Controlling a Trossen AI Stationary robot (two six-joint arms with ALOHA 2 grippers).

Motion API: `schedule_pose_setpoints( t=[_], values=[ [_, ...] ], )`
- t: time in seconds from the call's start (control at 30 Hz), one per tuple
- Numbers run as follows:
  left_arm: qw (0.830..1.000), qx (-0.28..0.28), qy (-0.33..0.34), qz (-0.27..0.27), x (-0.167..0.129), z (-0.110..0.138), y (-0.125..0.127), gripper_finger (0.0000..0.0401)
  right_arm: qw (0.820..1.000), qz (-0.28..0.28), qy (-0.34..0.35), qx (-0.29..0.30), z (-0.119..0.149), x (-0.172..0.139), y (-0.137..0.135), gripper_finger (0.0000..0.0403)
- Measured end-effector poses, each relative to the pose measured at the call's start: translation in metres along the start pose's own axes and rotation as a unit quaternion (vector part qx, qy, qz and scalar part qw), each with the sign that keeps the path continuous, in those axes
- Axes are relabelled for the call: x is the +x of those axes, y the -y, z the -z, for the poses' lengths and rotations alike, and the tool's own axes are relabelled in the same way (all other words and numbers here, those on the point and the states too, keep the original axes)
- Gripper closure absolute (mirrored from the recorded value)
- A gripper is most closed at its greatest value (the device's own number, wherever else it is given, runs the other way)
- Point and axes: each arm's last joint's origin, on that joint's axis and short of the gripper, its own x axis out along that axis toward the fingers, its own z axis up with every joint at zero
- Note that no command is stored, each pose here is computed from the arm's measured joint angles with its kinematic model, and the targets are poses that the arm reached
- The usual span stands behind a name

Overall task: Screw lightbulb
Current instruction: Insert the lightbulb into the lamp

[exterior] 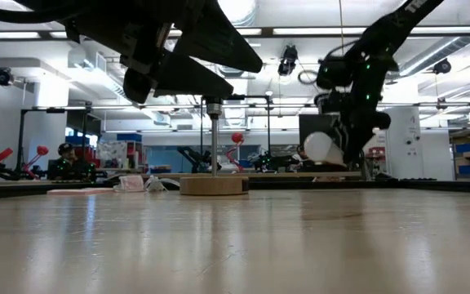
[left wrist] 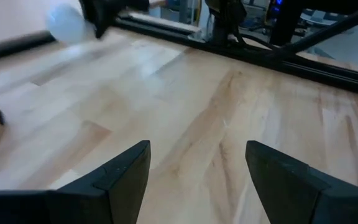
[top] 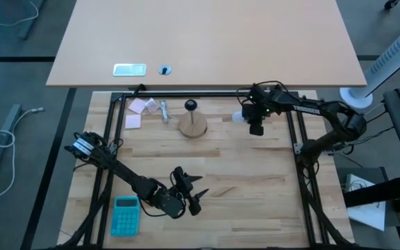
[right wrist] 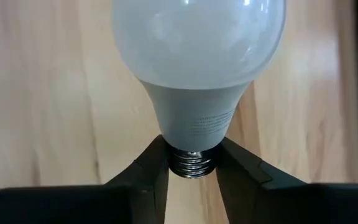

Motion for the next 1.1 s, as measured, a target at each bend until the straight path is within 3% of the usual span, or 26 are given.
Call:
schedule_pose_setpoints(
  t=[0.17, 0.37, 0.6, 0.9, 1.1],
  values=[
    [1.0, -0.011, 0.006, 0.009, 0.005, 0.004, -0.007, 0.0145, 0.999, -0.009, 0.047, 0.002, -0.008, -0.019, -0.016, 0.0301],
    [0.99, -0.089, 0.107, 0.028, 0.004, 0.029, -0.03, 0.0145, 0.992, -0.055, 0.114, 0.012, -0.015, -0.031, -0.038, 0.0309],
    [0.987, -0.093, 0.129, 0.033, 0.01, 0.038, -0.033, 0.0145, 0.984, -0.077, 0.163, 0.009, -0.027, -0.036, -0.057, 0.0305],
    [0.986, 0.004, 0.166, -0.032, 0.016, 0.016, -0.023, 0.0145, 0.956, -0.13, 0.262, -0.001, -0.052, -0.046, -0.083, 0.0309],
    [0.983, -0.026, 0.179, -0.017, 0.019, -0.005, -0.032, 0.0142, 0.937, -0.148, 0.317, -0.019, -0.066, -0.053, -0.1, 0.0307]
  ],
)
